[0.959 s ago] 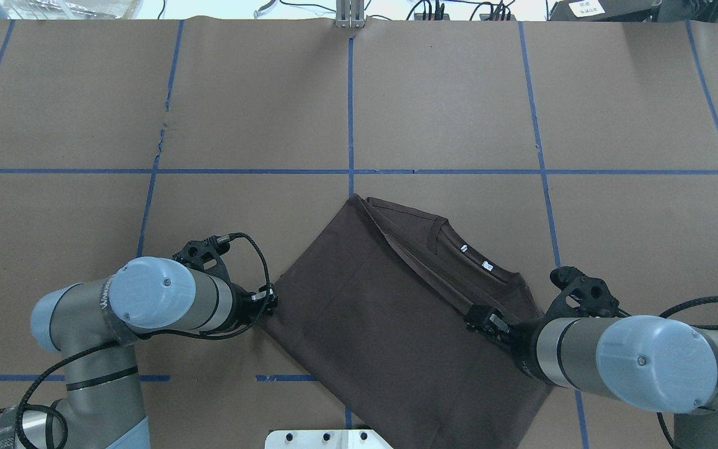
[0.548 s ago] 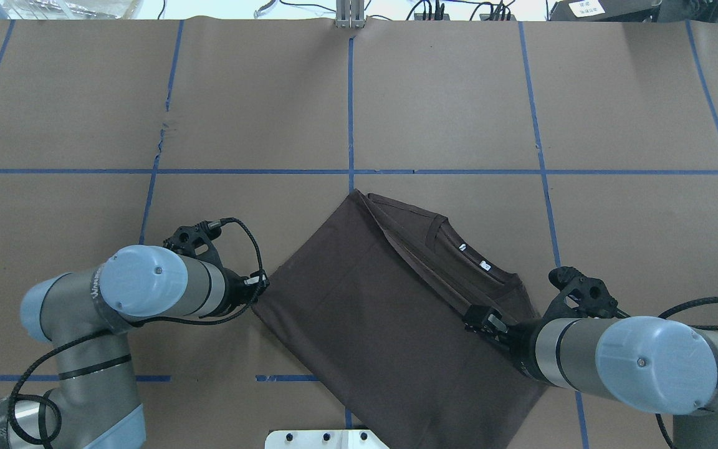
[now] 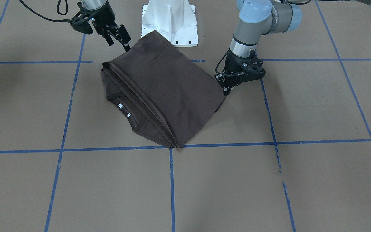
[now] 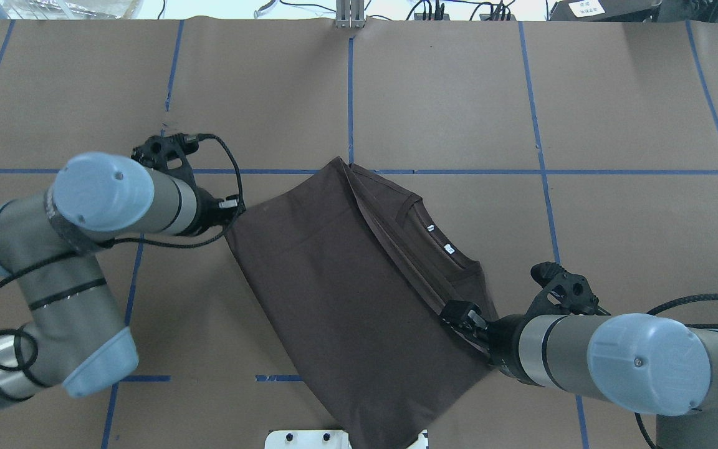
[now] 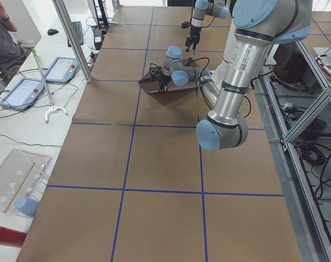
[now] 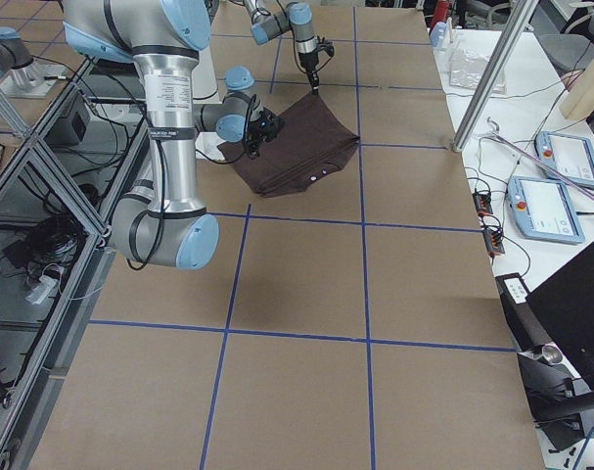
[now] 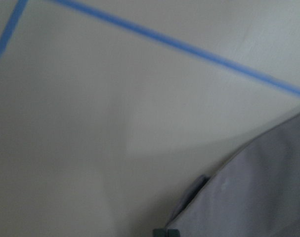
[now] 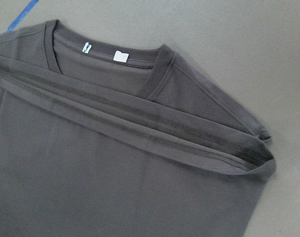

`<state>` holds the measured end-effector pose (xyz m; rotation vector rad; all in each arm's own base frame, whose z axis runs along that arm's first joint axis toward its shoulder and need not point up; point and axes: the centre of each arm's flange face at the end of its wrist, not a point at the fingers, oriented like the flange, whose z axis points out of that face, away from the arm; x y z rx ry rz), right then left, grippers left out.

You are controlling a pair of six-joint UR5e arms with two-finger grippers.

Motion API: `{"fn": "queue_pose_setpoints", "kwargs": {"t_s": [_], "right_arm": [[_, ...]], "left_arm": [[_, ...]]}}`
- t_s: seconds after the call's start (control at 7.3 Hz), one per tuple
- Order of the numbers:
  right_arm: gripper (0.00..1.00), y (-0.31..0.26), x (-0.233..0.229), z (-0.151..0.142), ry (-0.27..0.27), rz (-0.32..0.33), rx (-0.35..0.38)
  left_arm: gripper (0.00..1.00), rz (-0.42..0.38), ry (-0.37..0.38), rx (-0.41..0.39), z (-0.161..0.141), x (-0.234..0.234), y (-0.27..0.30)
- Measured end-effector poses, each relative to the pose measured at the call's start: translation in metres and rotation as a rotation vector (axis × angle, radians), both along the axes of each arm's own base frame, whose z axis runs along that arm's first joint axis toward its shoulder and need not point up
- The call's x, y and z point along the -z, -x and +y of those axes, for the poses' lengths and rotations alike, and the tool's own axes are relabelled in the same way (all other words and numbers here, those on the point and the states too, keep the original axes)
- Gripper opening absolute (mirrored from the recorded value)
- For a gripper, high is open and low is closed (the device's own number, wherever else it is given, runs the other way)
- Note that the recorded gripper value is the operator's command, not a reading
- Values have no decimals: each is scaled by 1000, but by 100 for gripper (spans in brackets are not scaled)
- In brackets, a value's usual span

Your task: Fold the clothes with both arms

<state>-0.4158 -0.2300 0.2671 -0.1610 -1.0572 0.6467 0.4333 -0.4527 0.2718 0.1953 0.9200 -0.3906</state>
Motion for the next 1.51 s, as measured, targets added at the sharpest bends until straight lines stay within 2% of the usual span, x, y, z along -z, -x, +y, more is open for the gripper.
{"fn": "queue_pose_setpoints", "kwargs": {"t_s": [0.27, 0.41, 0.55, 0.68, 0.82, 1.23, 1.37, 1.51], "right_arm": [[100, 4, 1, -1, -12, -29, 1], [100, 4, 0, -2, -16, -29, 2], [100, 4, -1, -3, -17, -27, 1], [100, 5, -3, -5, -23, -20, -12], [100, 10, -8, -9, -42, 1, -45], [100, 57, -6, -22, -117, 9, -151], [100, 86, 1, -27, -139, -5, -176], [100, 113, 8, -29, -163, 12, -180]], "left_arm": [[0, -9, -39, 95, -117, 2, -14], [17, 7, -55, 127, -170, -1, -34], [51, 20, -66, 144, -203, 0, -47], [58, 39, -79, 148, -213, 6, -49], [58, 72, -102, 146, -208, 19, -41], [58, 205, -70, 89, -143, 13, 4], [58, 217, -64, 80, -135, 10, 9], [57, 220, -60, 77, -131, 6, 11]]}}
